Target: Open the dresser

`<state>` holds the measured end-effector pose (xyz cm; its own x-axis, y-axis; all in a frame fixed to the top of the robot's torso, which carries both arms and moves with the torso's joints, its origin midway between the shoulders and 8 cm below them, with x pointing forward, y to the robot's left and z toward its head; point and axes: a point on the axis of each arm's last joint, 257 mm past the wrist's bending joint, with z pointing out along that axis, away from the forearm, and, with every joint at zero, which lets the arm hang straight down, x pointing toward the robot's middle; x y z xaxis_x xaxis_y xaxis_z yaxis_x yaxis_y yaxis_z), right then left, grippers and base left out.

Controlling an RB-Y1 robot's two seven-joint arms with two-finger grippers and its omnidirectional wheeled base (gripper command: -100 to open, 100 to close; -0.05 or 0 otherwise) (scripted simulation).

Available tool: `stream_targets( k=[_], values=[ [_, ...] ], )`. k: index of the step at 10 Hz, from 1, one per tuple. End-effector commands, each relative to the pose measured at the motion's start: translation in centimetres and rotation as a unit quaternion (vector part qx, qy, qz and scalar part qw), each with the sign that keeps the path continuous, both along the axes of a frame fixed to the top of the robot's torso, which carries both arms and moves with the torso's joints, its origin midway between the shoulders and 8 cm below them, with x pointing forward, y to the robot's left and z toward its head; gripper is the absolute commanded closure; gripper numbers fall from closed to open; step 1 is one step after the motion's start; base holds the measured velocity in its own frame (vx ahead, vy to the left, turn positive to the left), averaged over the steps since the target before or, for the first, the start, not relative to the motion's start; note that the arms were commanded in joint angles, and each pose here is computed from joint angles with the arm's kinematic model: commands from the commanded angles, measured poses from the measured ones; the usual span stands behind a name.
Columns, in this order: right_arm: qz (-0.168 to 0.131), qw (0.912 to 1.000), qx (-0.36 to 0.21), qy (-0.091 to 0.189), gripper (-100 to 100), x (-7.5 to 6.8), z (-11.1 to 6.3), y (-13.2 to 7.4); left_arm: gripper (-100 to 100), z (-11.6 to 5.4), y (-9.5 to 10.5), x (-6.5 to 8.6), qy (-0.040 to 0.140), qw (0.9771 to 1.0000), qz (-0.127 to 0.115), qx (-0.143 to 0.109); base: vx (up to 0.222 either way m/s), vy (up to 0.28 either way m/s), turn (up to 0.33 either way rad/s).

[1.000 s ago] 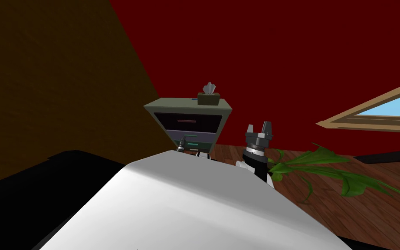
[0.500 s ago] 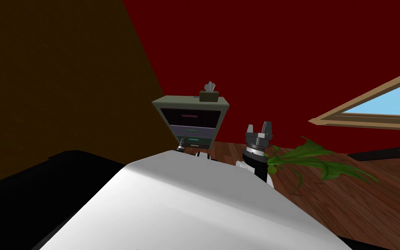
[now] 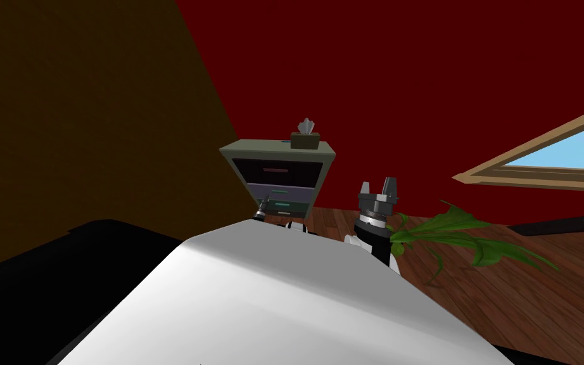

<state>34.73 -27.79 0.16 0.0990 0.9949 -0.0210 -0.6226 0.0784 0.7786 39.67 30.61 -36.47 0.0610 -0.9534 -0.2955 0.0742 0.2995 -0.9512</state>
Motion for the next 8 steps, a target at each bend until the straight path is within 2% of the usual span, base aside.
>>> stream_targets(
  k=[1, 4, 5, 6, 7, 8],
  values=[
    [0.000, 1.0000, 0.000, 0.000, 0, 0.0, 0.0, 0.0, -100, 0.2, 0.1, 1.2, 0.004, 1.0000, 0.003, -0.004, 0.113, -0.014, -0.001],
    [0.000, 1.0000, 0.000, 0.000, 0, 0.0, 0.0, 0.0, -100, -0.2, -2.3, 1.6, 0.005, 0.9992, 0.009, -0.039, 0.044, -0.011, 0.000],
    [0.000, 1.0000, 0.000, 0.000, 0, 0.0, 0.0, 0.0, -100, -0.1, -1.9, 1.6, 0.005, 0.9995, 0.008, -0.032, 0.000, 0.000, 0.000],
    [0.000, 1.0000, 0.000, 0.000, 0, 0.0, 0.0, 0.0, -100, 0.4, -1.8, 2.6, 0.005, 0.9994, 0.009, -0.032, 0.041, -0.001, -0.004],
    [0.000, 1.0000, 0.000, 0.000, 0, 0.0, 0.0, 0.0, -100, 0.6, -1.7, 2.9, 0.005, 0.9994, 0.009, -0.032, 0.060, -0.003, -0.007],
    [0.000, 1.0000, 0.000, 0.000, 0, 0.0, 0.0, 0.0, -100, 0.5, -1.8, 2.6, 0.004, 0.9994, 0.009, -0.032, 0.025, -0.002, -0.001]
  ],
)
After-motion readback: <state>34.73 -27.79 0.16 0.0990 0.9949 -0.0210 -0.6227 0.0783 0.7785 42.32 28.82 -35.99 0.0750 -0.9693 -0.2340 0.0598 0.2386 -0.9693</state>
